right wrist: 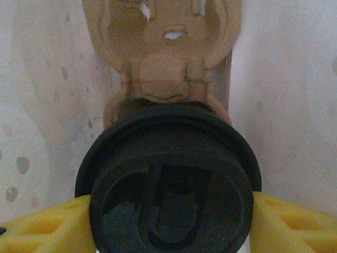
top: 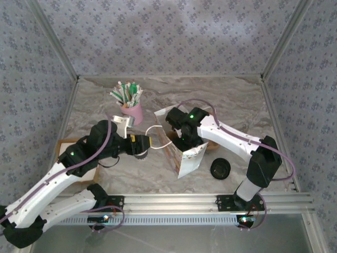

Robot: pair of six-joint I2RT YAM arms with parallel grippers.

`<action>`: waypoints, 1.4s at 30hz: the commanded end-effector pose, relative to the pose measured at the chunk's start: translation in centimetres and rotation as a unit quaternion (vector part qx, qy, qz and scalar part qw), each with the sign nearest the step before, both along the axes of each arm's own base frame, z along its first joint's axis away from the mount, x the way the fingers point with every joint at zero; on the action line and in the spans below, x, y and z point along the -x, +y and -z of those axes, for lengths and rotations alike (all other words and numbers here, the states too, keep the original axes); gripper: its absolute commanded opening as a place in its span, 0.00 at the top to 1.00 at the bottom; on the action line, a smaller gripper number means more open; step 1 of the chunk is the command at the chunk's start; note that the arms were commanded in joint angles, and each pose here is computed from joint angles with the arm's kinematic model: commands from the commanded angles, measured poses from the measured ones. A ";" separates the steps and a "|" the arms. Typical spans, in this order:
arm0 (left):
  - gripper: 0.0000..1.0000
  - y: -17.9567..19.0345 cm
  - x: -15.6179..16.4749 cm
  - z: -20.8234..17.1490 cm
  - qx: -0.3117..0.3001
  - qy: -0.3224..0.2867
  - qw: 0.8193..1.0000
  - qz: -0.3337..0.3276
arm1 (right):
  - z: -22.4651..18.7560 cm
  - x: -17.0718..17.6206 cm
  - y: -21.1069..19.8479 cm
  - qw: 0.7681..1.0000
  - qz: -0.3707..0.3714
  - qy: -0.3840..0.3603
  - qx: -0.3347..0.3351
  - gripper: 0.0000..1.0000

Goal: Pack the takeout coffee

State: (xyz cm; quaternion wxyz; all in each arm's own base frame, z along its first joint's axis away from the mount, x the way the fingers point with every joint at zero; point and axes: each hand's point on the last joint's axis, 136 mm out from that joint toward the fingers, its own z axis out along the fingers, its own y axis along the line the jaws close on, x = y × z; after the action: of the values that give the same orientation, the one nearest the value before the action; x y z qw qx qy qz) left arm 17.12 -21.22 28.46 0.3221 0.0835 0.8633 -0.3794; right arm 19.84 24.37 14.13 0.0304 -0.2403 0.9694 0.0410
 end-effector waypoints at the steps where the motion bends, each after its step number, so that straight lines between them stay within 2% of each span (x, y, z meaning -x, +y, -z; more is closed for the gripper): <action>1: 0.30 1.5 0.5 -2.0 -0.015 -0.026 1.000 -0.007 | 2.8 1.1 0.2 0.999 -0.014 0.042 0.016 0.33; 9: 0.16 3.8 1.0 -5.0 -0.048 -0.060 0.997 -0.023 | 3.0 1.1 0.3 0.999 -0.015 0.043 0.015 0.33; 12: 0.14 3.9 1.0 -6.1 -0.057 -0.071 0.996 -0.016 | 3.2 1.1 0.4 0.999 -0.015 0.045 0.015 0.33; 21: 0.13 2.3 0.0 -7.0 -0.090 -0.076 0.993 0.018 | 3.6 1.1 0.5 0.999 -0.016 0.047 0.012 0.33; 30: 0.13 1.0 -0.9 -6.1 -0.116 -0.071 0.990 0.035 | 4.4 1.2 0.7 0.998 -0.017 0.054 0.013 0.33; 42: 0.13 0.0 -1.2 -5.7 -0.112 -0.066 0.990 0.050 | 6.0 1.3 1.0 0.998 -0.015 0.065 0.014 0.33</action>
State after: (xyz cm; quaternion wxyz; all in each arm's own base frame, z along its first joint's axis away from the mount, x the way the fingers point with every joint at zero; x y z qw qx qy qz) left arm 18.54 -20.78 32.94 0.3367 0.1712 0.8837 -0.2765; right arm 20.43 24.84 13.25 0.0372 -0.2433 0.9682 0.0457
